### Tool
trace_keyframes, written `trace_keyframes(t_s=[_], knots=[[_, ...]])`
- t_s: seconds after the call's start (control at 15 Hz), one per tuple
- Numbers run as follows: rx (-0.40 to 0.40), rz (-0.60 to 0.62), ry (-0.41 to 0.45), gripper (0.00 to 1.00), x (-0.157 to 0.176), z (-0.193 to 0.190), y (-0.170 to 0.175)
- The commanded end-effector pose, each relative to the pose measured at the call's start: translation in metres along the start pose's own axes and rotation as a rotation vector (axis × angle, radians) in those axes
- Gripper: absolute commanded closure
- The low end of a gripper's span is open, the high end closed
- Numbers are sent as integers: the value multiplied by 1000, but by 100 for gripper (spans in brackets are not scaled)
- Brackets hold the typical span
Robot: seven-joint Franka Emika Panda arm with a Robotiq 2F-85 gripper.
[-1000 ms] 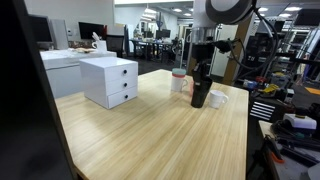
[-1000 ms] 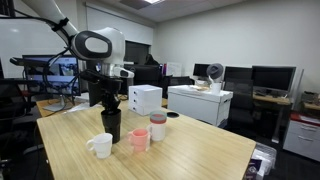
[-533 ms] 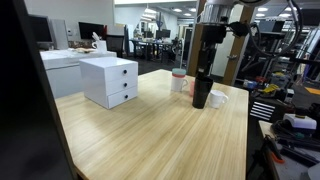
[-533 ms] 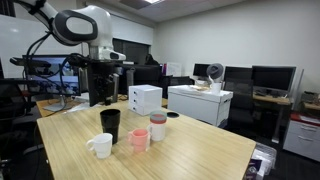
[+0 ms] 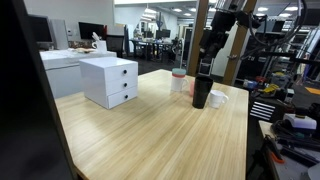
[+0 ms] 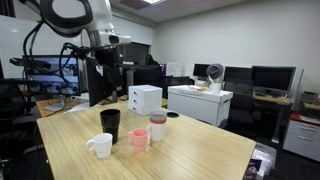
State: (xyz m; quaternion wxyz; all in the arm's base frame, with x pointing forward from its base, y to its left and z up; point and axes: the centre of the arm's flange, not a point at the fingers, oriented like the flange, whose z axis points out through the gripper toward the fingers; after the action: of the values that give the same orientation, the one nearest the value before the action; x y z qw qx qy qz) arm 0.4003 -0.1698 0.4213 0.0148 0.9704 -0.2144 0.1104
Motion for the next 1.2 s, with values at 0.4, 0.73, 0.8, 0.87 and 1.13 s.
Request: trace_keyframes(t_s=[0.4, 0.73, 0.8, 0.87, 1.13], knots=[[-120, 354, 39, 0, 65, 67, 49], [-123, 418, 29, 0, 101, 86, 44], [-124, 426, 29, 0, 108, 88, 43], [-127, 434, 32, 0, 114, 90, 43], [-126, 460, 25, 0, 130, 102, 40]])
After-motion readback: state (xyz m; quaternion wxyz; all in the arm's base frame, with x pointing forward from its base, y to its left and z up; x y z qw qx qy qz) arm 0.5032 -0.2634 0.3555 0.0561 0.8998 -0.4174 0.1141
